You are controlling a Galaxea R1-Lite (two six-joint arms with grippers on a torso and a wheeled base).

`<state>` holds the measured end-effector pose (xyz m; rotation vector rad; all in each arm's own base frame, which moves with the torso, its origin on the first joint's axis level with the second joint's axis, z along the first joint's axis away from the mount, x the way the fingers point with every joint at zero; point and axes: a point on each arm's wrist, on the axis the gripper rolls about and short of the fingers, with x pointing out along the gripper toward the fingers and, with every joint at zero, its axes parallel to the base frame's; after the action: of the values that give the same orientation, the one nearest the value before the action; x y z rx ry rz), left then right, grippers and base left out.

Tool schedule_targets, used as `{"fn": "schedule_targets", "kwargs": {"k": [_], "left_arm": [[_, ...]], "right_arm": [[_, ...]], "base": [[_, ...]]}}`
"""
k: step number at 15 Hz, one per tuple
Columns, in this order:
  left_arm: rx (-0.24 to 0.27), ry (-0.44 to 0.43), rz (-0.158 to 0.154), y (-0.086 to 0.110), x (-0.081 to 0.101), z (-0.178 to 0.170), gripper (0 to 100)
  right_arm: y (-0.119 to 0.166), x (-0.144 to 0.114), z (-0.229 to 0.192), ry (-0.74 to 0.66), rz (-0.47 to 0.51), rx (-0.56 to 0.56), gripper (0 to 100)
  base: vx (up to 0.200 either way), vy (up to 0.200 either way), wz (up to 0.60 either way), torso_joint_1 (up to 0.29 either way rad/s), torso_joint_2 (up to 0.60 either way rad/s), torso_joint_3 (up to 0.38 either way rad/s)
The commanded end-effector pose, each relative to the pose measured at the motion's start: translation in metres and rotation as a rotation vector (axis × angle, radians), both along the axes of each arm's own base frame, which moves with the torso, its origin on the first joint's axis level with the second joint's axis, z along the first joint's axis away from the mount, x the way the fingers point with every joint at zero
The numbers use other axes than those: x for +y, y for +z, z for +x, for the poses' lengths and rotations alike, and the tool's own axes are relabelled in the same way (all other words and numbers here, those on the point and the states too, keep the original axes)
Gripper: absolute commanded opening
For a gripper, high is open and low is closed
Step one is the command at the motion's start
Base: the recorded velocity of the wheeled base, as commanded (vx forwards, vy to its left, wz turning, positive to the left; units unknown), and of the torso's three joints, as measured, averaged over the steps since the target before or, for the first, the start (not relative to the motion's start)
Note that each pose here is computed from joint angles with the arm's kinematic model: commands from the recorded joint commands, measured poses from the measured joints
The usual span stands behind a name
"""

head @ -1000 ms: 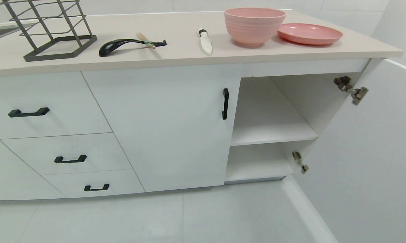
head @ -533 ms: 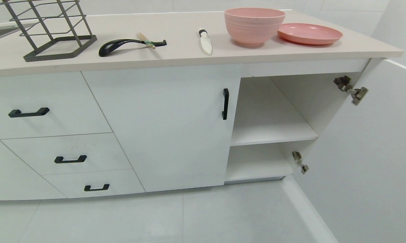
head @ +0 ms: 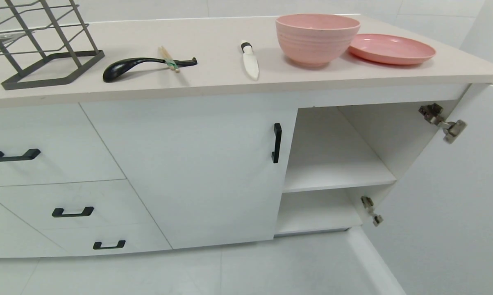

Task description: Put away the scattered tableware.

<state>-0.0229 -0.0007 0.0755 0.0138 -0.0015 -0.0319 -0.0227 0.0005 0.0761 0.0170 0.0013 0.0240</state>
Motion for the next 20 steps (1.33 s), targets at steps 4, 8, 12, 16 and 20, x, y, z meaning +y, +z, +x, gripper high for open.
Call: {"fn": "schedule_targets", "kwargs": {"k": [4,8,12,16,20], "left_arm": [[0.000,0.006,-0.005,0.0002,0.0002,0.0001,100],[0.000,0.006,-0.005,0.0002,0.0002,0.0001,100],[0.000,0.009,-0.017,0.0002,0.0002,0.0001,100],[-0.001,0.026,-0.037,0.0003,0.0006,0.0001,100],[-0.001,0.026,-0.037,0.0003,0.0006,0.0001,100]], "right_arm": [[0.0000,0.0000,-0.0001,0.001,0.000,-0.003,100],[0.0000,0.0000,-0.0001,0.001,0.000,-0.003,100],[0.0000,0.0000,-0.0001,0.001,0.000,-0.003,100],[0.0001,0.0000,-0.0001,-0.004,-0.002,-0.004,100],[0.0001,0.0000,-0.0001,-0.004,-0.002,-0.004,100]], "base": [[0.100,-0.150,0.00,0.002,0.00,0.002],[0.000,-0.200,0.00,0.011,0.01,-0.001],[0.000,-0.150,0.00,0.002,0.00,0.003],[0.000,0.000,0.00,0.012,-0.03,-0.018],[0.000,0.000,0.00,0.128,-0.25,-0.244]]}}
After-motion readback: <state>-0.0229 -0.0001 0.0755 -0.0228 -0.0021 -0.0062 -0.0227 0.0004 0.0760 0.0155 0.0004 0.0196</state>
